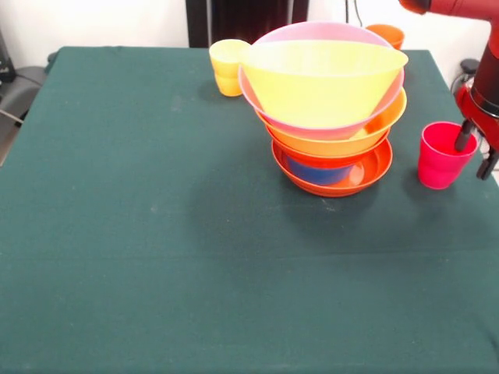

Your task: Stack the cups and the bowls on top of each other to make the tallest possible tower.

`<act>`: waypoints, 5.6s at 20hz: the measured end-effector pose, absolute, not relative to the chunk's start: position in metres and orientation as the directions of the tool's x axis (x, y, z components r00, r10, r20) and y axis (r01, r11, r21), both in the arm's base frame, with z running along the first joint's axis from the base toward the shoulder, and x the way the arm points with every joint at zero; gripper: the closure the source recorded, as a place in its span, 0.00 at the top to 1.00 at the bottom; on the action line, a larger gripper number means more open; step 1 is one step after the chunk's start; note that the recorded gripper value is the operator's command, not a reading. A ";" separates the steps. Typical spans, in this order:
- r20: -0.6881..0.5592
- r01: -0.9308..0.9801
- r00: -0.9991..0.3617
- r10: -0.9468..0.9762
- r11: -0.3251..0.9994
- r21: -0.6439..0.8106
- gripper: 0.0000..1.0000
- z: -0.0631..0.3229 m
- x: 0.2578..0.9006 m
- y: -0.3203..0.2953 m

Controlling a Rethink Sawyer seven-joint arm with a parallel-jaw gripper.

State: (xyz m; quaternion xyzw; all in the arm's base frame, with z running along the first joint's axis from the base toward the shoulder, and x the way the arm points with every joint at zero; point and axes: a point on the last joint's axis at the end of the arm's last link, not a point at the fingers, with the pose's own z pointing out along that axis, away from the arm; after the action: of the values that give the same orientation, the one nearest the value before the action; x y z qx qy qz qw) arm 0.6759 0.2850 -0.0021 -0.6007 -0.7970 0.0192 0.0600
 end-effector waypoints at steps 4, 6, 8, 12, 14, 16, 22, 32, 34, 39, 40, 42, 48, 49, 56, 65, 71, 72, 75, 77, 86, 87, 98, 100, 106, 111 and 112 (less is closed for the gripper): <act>0.079 0.951 -0.276 0.958 0.284 -0.122 1.00 -0.016 0.666 0.294; 0.081 0.950 -0.276 0.958 0.284 -0.131 1.00 -0.021 0.662 0.296; 0.084 0.949 -0.274 0.958 0.284 -0.138 1.00 -0.025 0.660 0.297; 0.094 0.949 -0.266 0.959 0.278 -0.152 1.00 -0.029 0.657 0.298; 0.096 0.949 -0.262 0.960 0.274 -0.154 1.00 -0.031 0.656 0.298; 0.098 0.950 -0.259 0.961 0.272 -0.155 1.00 -0.032 0.656 0.298; 0.098 0.949 -0.261 0.960 0.274 -0.157 1.00 -0.035 0.655 0.300; 0.101 0.942 -0.278 0.955 0.292 -0.167 1.00 -0.037 0.661 0.304; 0.105 0.940 -0.281 0.954 0.296 -0.169 0.00 -0.034 0.663 0.305; 0.112 0.937 -0.280 0.953 0.296 -0.182 0.00 -0.020 0.666 0.304; 0.112 0.937 -0.280 0.953 0.297 -0.183 0.00 -0.019 0.666 0.304; 0.112 0.937 -0.280 0.953 0.297 -0.183 0.00 -0.017 0.667 0.304; 0.112 0.937 -0.280 0.953 0.297 -0.183 0.00 -0.017 0.667 0.304; 0.112 0.937 -0.280 0.953 0.297 -0.182 0.00 -0.017 0.667 0.304; 0.107 0.939 -0.284 0.953 0.299 -0.169 0.00 -0.007 0.671 0.304; 0.135 0.941 -0.289 0.948 0.307 -0.139 0.00 0.064 0.691 0.309; 0.173 0.938 -0.300 0.938 0.323 -0.128 0.00 0.122 0.703 0.314; 0.177 0.937 -0.301 0.937 0.325 -0.127 0.00 0.127 0.704 0.315; 0.196 0.934 -0.309 0.931 0.336 -0.121 0.00 0.156 0.710 0.317; 0.210 0.932 -0.314 0.926 0.343 -0.119 0.00 0.180 0.714 0.316; 0.207 0.932 -0.323 0.924 0.348 -0.104 0.00 0.234 0.720 0.300; 0.204 0.932 -0.323 0.924 0.348 -0.101 0.00 0.237 0.720 0.299; 0.174 0.949 -0.275 0.945 0.297 -0.111 0.00 0.264 0.712 0.246; 0.163 0.952 -0.260 0.952 0.281 -0.123 0.00 0.264 0.709 0.230; 0.121 0.957 -0.232 0.965 0.248 -0.147 0.00 0.265 0.701 0.189; 0.068 0.966 -0.216 0.974 0.223 -0.132 0.00 0.263 0.700 0.153; 0.049 0.968 -0.213 0.976 0.218 -0.126 0.00 0.262 0.699 0.143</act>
State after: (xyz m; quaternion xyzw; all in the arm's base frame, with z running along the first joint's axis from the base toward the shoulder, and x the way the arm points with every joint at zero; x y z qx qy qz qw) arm 0.6992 0.1427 0.2618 -0.6244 -0.7781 0.0337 0.0588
